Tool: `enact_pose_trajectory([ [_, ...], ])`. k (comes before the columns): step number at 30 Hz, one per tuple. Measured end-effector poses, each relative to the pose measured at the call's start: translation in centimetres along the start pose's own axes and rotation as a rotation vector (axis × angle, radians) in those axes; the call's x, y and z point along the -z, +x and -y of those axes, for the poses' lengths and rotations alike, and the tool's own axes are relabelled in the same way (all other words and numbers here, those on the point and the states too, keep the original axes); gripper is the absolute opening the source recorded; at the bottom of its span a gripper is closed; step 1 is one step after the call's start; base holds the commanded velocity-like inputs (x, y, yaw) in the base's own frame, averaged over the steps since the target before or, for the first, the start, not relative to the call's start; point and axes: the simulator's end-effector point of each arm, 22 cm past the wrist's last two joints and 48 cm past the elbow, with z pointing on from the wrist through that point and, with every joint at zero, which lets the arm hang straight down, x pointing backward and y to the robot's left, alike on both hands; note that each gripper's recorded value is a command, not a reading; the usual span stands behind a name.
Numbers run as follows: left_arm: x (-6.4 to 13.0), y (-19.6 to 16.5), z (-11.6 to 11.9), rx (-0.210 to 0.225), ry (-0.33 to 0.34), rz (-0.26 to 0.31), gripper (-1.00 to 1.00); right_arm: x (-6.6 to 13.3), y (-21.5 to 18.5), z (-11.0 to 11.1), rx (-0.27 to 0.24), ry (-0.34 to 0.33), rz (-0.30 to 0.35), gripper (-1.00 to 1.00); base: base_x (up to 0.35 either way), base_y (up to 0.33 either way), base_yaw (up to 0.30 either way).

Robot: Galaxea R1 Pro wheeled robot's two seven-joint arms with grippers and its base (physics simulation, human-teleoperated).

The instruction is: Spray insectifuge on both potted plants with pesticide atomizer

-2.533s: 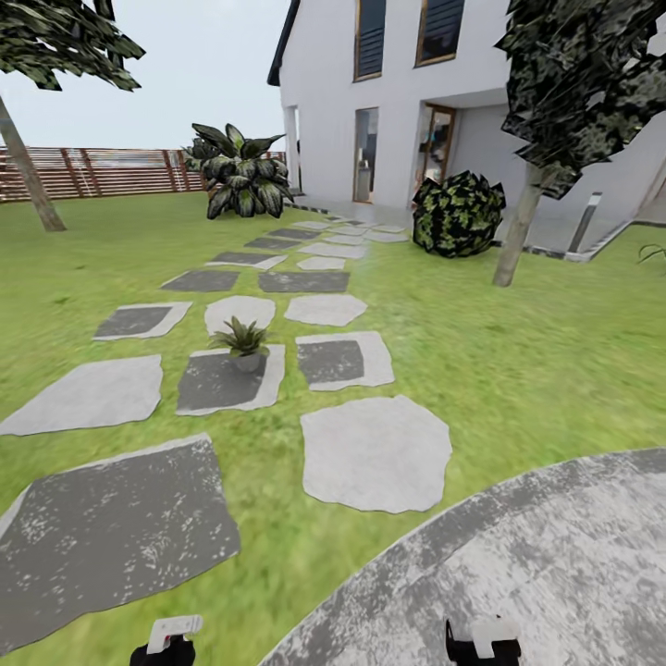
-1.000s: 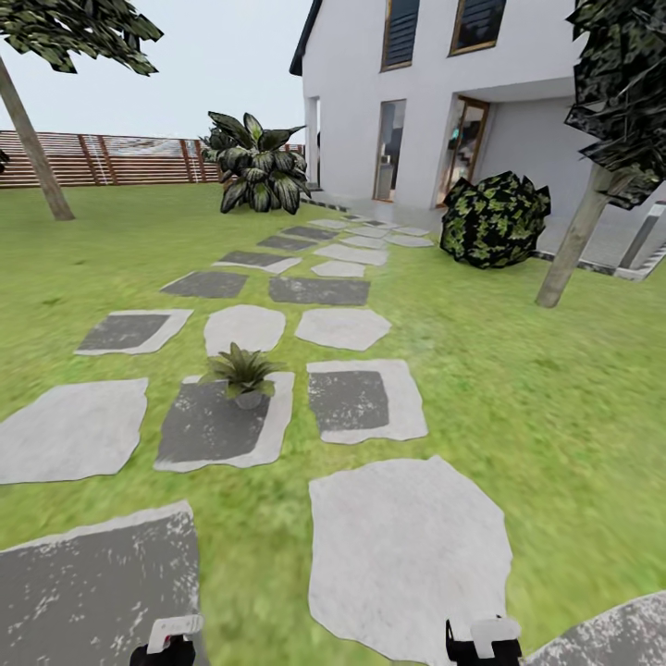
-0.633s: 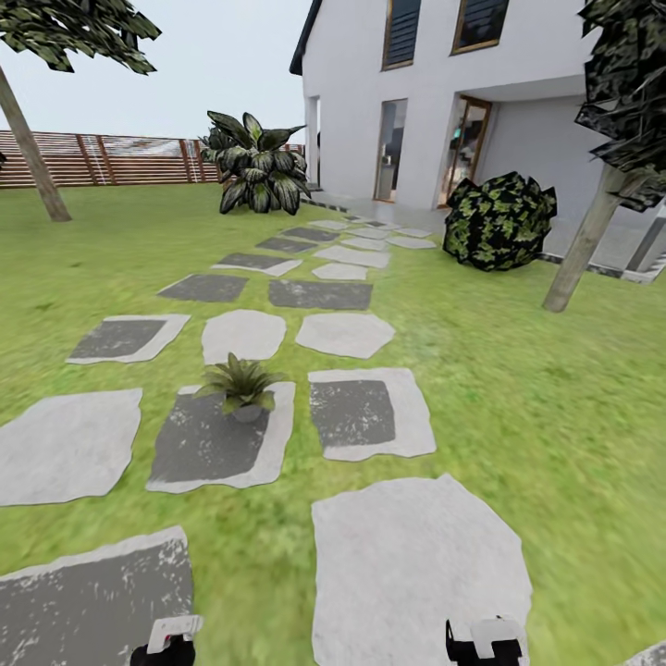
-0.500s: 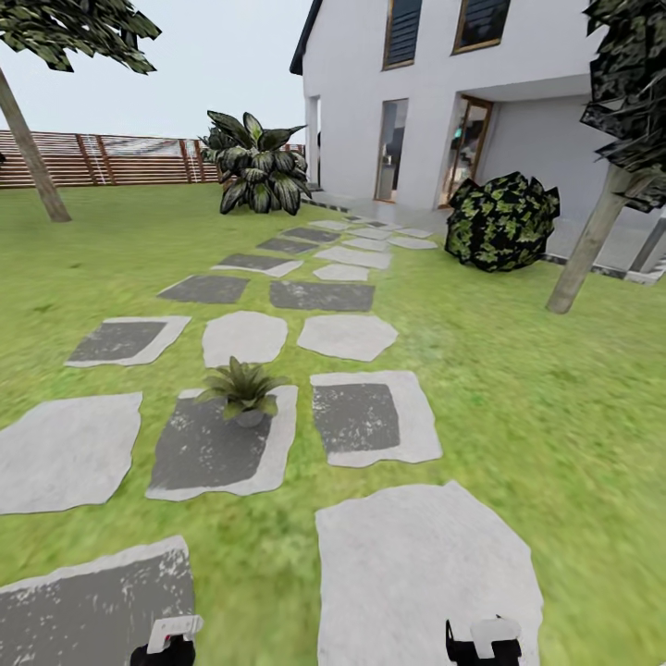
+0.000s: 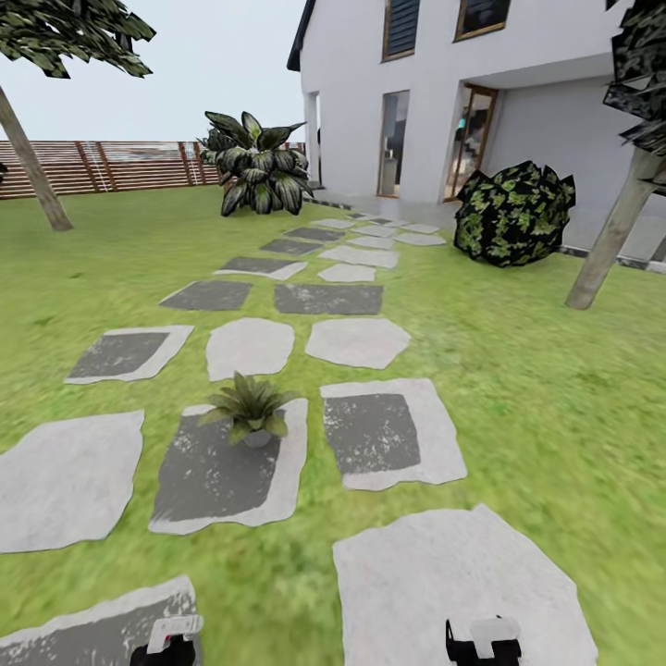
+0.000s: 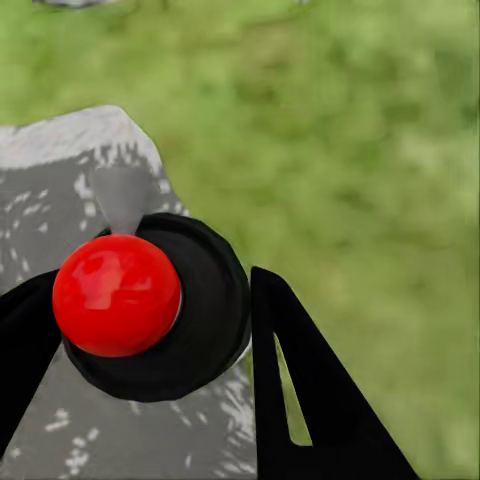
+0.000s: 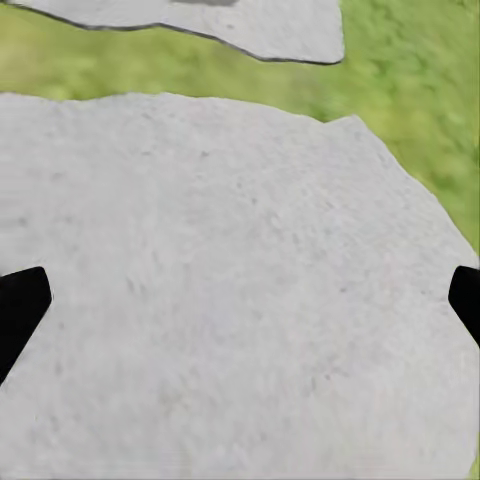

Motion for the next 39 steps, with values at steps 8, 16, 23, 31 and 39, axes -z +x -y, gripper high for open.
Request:
enact_pose_trajectory([
  [8, 0.0, 0.0, 0.0, 0.0, 0.0, 0.0, -1.0, 0.0, -0.01, 0.0, 0.0, 0.0, 0.0, 1.0, 0.3, 0.182, 0.0],
  [16, 0.0, 0.0, 0.0, 0.0, 0.0, 0.0, -1.0, -0.01, -0.01, 0.0, 0.0, 0.0, 0.0, 1.0, 0.282, 0.21, 0.0],
  [23, 0.0, 0.0, 0.0, 0.0, 0.0, 0.0, -1.0, 0.0, 0.0, 0.0, 0.0, 0.0, 0.0, 1.0, 0.27, 0.213, 0.0],
  [31, -0.01, 0.01, 0.0, 0.0, 0.0, 0.0, -1.0, -0.01, 0.0, 0.0, 0.0, 0.0, 0.0, 1.0, 0.226, 0.202, 0.033],
  [39, -0.01, 0.01, 0.0, 0.0, 0.0, 0.0, -1.0, -0.01, 0.01, 0.0, 0.0, 0.0, 0.0, 1.0, 0.171, 0.142, 0.188],
])
